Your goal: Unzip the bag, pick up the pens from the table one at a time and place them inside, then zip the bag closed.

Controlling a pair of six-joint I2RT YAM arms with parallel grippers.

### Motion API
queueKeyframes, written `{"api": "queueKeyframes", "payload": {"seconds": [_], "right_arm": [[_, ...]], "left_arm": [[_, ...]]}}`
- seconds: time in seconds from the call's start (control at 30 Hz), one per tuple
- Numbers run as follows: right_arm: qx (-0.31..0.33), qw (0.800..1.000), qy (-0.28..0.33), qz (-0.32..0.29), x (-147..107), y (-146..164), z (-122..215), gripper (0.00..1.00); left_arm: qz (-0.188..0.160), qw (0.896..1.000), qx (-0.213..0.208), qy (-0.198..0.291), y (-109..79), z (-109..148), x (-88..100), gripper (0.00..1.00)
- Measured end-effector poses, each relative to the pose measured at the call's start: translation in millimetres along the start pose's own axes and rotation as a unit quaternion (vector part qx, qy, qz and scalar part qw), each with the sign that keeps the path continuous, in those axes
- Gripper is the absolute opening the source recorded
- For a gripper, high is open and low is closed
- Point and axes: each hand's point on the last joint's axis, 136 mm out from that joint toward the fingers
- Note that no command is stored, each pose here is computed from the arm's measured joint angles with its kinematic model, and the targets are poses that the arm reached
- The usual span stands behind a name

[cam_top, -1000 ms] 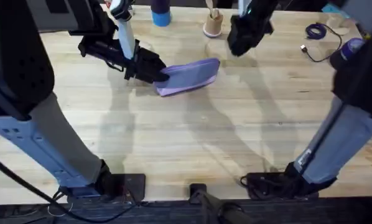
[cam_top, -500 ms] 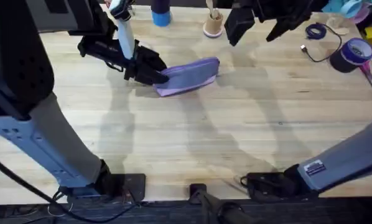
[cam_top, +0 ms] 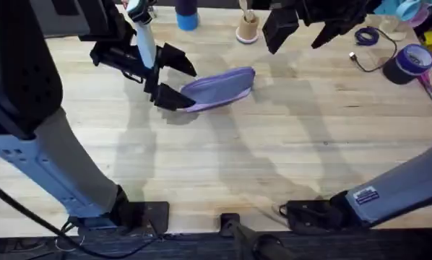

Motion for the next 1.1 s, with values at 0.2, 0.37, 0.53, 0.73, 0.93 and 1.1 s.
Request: {"api": "queueKeyframes", "payload": {"seconds": [0.2, 0.37, 0.53, 0.73, 0.93, 1.1], "right_arm": [[0.0, 1.0, -0.005, 0.004, -0.3, 0.0, 3.6, 0.997], [-0.006, 0.997, -0.064, 0.047, -6.7, -0.1, 46.8, 0.997], [-0.022, 0.992, -0.11, 0.065, -15.8, -3.6, 80.6, 0.997], [-0.074, 0.985, -0.143, 0.066, -42.6, -18.8, 110.1, 0.997], [-0.097, 0.985, -0.129, 0.065, -78.1, -25.5, 105.5, 0.996], [-0.097, 0.988, -0.112, 0.047, -87.6, -26.7, 94.1, 0.996]], "left_arm": [[0.032, 0.999, -0.013, 0.001, -8.8, 4.4, 2.3, 0.995], [0.023, 1.0, 0.006, 0.017, -6.6, 30.6, 29.6, 0.997], [0.019, 0.996, 0.064, 0.053, -3.2, 62.9, 61.9, 0.997], [0.124, 0.965, 0.199, 0.115, -7.7, 112.8, 96.1, 0.996], [0.234, 0.912, 0.32, 0.108, -26.3, 152.8, 117.3, 0.996], [0.31, 0.87, 0.377, 0.072, -56.3, 171.8, 129.7, 0.996]]}}
Point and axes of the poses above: each hand's point on the last joint's axis, 136 mm out from that joint toward the fingers, its own z axis back along the fingers, its own y axis along the line the jaws close on, x = y × z, and after that the axes turned 7 degrees about z, right-handed
